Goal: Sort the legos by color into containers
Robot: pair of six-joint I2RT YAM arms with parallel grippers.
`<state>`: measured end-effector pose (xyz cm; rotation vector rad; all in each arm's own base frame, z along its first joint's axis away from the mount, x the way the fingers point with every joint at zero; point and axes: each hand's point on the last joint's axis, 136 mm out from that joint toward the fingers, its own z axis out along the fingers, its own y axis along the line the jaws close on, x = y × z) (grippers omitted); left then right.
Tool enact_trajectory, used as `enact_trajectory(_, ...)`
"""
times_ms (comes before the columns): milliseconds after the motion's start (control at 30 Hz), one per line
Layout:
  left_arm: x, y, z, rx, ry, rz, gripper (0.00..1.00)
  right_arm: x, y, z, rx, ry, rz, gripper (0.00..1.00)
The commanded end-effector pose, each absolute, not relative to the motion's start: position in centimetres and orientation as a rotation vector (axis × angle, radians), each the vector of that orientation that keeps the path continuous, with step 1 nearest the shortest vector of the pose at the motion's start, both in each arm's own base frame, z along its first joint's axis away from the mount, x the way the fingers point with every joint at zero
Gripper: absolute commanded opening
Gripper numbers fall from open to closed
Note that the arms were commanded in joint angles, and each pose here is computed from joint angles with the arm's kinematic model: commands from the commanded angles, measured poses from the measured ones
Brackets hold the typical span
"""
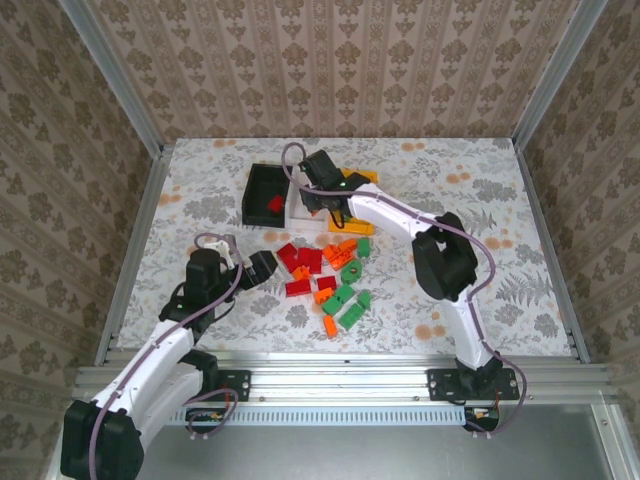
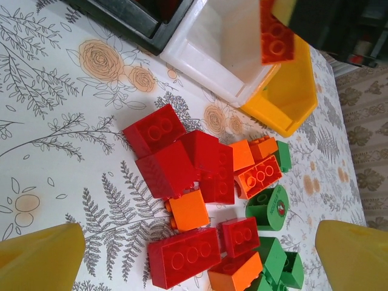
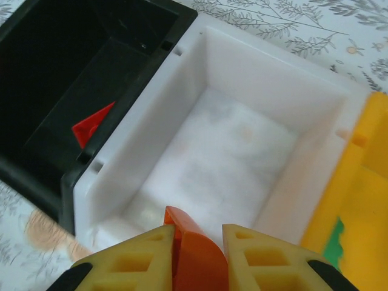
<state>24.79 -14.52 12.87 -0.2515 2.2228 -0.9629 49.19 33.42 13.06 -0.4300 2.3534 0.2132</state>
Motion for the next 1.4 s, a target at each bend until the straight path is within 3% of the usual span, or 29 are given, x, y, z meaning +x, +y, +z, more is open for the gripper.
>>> enact_trajectory(0, 24.6, -14.9, 13.5, -0.248, 2.225, -0.995, 1.0, 50.0, 33.6, 12.1, -0.446, 2.404, 0.235, 0.23)
enact_trajectory(100, 24.6, -15.0, 13.5, -0.243, 2.224, -0.992, 1.0, 50.8, 33.9, 12.1, -0.448, 2.399, 0.242, 0.27)
enact_trajectory(267, 24.7, -15.0, 13.6, -0.24, 2.219, -0.993, 1.0, 51.0, 33.9, 12.6, -0.459, 2.405, 0.231, 0.46)
enact_trajectory(433, 24.8, -15.4, 14.0, -0.196, 2.223, -0.981, 1.0, 50.0, 33.4, 15.3, -0.453, 2.369, 0.244, 0.47)
enact_trajectory(667, 23.6, -16.9, 12.0, -0.008, 2.382, -0.75, 0.99, 41.7, 29.4, 17.2, -0.43, 2.331, 0.251, 0.46)
enact_trajectory(1000, 25.3, -19.2, 10.4, 0.048, 2.43, -0.672, 0.99, 27.3, 20.4, 11.1, -0.302, 2.543, 0.265, 0.54)
enact_trajectory(1133, 25.8, -20.5, 9.9, 0.053, 2.436, -0.705, 0.99, 24.4, 20.2, 7.8, -0.282, 2.648, 0.31, 0.56)
enact_trajectory(1367, 25.3, -22.9, 8.7, 0.089, 2.471, -0.757, 0.99, 23.0, 22.3, 4.6, -0.329, 2.724, 0.411, 0.57)
